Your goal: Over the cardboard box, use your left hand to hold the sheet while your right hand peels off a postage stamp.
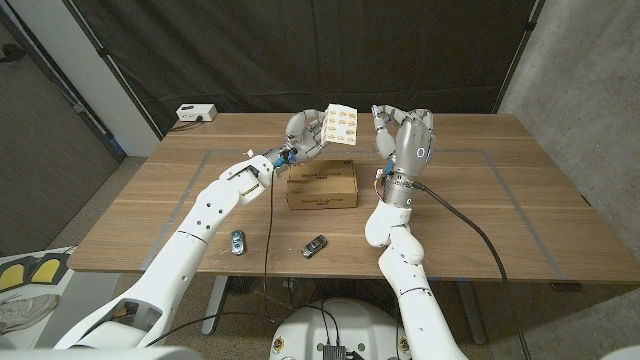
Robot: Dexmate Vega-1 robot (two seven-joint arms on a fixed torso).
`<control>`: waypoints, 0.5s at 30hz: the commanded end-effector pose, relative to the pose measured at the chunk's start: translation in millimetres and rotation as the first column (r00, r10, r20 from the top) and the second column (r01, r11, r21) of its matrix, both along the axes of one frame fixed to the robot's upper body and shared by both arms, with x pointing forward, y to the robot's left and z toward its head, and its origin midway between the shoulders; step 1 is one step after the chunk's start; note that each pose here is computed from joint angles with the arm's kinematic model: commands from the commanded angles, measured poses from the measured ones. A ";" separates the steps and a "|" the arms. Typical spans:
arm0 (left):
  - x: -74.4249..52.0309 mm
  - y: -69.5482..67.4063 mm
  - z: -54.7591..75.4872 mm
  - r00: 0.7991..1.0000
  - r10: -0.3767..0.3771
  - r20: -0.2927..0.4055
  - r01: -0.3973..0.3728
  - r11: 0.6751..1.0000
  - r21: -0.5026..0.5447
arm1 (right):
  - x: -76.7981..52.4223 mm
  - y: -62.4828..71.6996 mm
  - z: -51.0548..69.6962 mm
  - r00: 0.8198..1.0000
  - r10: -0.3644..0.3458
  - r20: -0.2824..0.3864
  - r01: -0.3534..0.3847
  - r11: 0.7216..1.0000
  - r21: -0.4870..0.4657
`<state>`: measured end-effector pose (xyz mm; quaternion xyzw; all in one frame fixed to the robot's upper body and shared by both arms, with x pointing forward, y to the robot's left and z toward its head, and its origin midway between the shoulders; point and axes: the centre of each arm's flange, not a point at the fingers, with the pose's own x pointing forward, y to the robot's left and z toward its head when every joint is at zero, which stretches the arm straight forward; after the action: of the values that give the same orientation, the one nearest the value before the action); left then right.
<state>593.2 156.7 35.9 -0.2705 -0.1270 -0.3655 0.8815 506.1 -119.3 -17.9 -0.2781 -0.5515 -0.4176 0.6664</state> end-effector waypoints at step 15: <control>1.3 15.4 -0.9 0.991 0.129 0.042 -0.128 0.992 -0.021 | -25.6 -27.3 -4.1 0.999 0.036 -0.002 -0.036 0.995 0.098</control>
<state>595.5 165.7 38.9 -0.2621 -0.1564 -0.3345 0.8916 492.7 -134.9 -18.6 -0.2452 -0.5454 -0.4207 0.6823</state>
